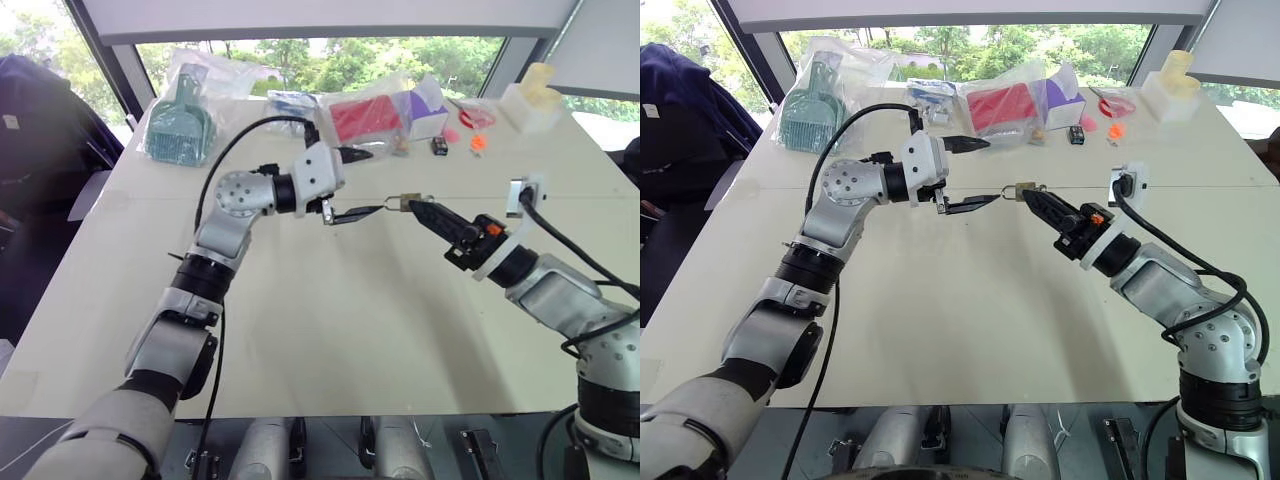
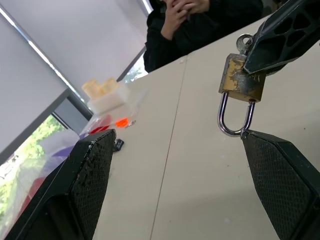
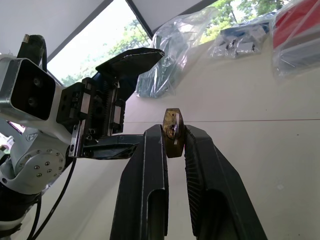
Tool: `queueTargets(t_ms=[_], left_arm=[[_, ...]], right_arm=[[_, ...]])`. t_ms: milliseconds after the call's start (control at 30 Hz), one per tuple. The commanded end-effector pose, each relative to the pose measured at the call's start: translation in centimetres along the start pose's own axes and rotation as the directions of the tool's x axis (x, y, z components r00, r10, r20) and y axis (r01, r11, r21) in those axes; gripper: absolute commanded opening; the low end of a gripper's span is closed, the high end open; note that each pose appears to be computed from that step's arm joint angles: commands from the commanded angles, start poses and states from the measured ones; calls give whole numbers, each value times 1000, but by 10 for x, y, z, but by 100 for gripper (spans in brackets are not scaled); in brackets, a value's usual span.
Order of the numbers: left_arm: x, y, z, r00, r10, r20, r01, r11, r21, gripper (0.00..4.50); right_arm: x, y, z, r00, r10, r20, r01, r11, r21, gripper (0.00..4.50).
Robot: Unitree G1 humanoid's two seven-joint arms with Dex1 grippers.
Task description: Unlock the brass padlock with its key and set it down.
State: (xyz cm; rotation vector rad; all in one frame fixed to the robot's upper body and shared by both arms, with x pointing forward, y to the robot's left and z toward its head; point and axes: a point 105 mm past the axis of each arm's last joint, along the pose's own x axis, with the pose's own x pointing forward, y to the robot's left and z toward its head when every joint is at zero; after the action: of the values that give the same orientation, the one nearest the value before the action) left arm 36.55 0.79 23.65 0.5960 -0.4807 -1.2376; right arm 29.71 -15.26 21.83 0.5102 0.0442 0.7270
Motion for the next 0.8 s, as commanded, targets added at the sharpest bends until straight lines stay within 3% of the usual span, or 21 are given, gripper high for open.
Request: queueTargets(t_ms=[33, 467, 800], left_arm=[[3, 5, 13, 999, 13, 47, -14, 1000, 22, 414], [13, 3, 6, 1000, 11, 22, -13, 996, 89, 414], [21, 22, 9, 992, 117, 48, -120, 990, 75, 414]], right_arm=[[1, 9, 10, 999, 30, 37, -29, 999, -31, 0], [2, 24, 4, 997, 78, 27, -78, 997, -9, 0], [1, 27, -5, 996, 92, 6, -92, 996, 12, 0]])
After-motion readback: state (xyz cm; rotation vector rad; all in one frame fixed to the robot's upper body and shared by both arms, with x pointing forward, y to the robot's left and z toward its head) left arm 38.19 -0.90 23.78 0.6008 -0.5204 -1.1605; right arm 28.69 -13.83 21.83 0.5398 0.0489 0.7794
